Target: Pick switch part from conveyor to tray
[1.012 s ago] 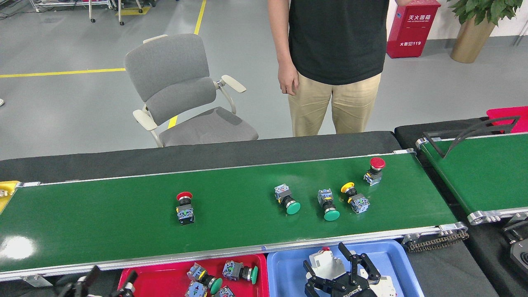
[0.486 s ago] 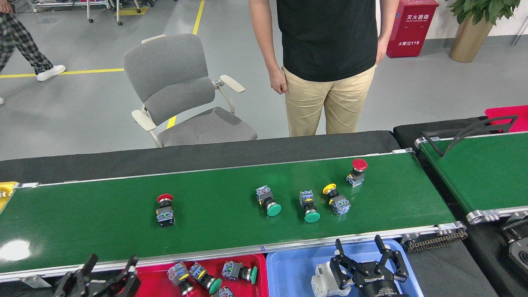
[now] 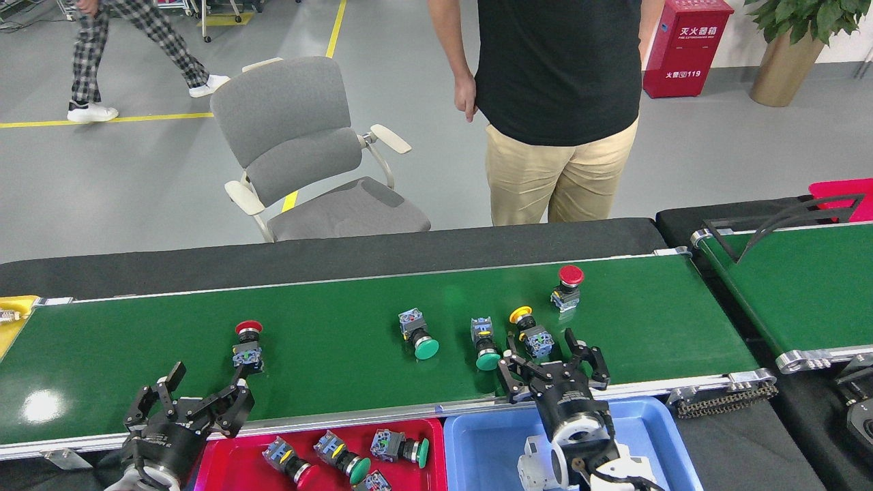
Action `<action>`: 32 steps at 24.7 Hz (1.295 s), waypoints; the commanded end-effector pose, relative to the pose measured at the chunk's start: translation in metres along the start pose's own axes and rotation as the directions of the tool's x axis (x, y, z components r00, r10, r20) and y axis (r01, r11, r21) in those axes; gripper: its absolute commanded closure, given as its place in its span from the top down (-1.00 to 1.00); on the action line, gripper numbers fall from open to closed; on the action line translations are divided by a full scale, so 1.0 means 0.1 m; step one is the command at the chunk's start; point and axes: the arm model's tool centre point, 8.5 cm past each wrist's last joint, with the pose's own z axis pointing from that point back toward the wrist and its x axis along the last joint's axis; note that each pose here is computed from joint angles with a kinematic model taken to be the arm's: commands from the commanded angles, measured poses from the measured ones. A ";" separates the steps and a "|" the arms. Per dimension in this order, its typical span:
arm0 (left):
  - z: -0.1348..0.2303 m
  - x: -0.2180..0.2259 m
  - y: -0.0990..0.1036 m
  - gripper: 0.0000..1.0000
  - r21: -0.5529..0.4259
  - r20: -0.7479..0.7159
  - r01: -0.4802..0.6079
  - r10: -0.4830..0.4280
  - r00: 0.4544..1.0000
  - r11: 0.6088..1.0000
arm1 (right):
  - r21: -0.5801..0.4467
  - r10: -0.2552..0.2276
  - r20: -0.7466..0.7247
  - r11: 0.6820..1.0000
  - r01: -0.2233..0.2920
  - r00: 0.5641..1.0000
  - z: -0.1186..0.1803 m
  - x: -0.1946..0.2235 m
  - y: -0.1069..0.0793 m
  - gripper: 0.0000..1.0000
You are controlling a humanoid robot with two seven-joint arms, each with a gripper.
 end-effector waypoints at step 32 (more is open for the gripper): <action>1.39 0.68 -0.15 0.65 0.055 0.533 -0.054 0.017 0.846 0.997 | -0.159 0.023 0.465 0.986 0.058 0.885 1.06 0.88 -0.26 1.00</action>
